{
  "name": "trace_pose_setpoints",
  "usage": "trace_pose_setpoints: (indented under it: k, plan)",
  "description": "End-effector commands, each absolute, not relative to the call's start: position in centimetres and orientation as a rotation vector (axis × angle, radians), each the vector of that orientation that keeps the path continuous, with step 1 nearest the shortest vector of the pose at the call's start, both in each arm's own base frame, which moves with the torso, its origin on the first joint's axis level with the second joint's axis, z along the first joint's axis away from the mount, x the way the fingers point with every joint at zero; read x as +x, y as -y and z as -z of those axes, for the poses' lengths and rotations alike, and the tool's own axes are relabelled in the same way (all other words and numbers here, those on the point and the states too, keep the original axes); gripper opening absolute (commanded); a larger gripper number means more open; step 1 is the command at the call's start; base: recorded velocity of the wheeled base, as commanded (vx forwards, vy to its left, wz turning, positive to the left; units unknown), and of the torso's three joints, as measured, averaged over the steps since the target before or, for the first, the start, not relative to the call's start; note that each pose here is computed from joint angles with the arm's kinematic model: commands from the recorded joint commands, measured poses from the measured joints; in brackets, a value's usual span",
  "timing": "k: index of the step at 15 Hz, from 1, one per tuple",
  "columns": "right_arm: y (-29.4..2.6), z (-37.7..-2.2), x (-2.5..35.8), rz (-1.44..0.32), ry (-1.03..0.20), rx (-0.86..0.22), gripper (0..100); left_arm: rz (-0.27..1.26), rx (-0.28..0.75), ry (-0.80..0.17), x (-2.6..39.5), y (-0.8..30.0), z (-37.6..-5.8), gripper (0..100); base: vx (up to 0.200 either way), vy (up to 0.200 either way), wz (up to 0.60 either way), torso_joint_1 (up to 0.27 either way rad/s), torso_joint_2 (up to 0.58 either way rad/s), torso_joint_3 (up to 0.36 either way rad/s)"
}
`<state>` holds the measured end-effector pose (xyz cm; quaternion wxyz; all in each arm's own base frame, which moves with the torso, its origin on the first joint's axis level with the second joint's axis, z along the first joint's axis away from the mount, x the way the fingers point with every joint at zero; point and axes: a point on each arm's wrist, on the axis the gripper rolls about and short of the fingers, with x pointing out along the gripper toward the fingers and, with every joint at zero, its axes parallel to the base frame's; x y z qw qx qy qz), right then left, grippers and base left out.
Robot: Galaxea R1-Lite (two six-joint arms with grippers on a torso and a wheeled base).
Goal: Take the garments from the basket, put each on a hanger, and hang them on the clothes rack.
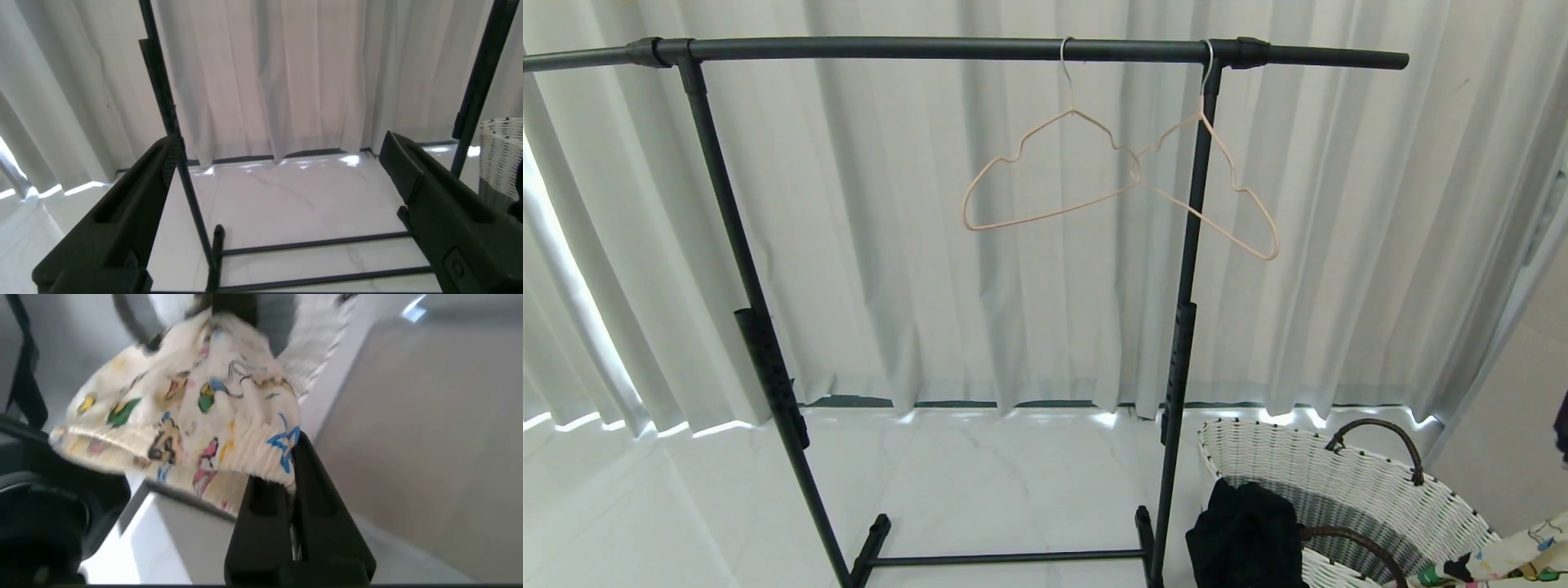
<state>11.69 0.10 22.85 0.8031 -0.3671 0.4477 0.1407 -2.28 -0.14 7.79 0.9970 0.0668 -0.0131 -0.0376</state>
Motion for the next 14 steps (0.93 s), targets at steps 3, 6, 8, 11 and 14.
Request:
trace_pose_setpoints:
  k: [3,6,8,11,14]
  plan:
    - [-1.2,-27.6,9.0,-0.342,-0.74,-0.836,0,0.075,0.134,0.025,-2.3,0.1,-7.8,100,-0.2,0.0,0.0,-0.001,0.01,0.001]
    - [-1.7,-27.6,9.0,-0.393,-0.722,-0.858,0,0.075,0.134,0.025,-2.3,0.1,-7.8,100,-0.2,0.0,0.0,-0.002,0.0,0.004]
    - [-2.3,-27.6,9.2,-0.439,-0.71,-0.876,0,0.075,0.134,0.025,-2.3,0.1,-7.8,100,-0.2,0.0,0.0,0.002,0.0,0.0]
    - [-2.6,-27.5,9.3,-0.473,-0.7,-0.89,0,0.075,0.133,0.026,-2.3,0.1,-7.8,100,-0.2,0.0,0.0,0.001,0.0,0.001]
    - [-3.1,-27.3,9.8,-0.501,-0.708,-0.874,0,0.077,0.126,0.026,-2.3,0.1,-7.8,100,-0.067,0.0,0.0,0.001,0.0,0.001]
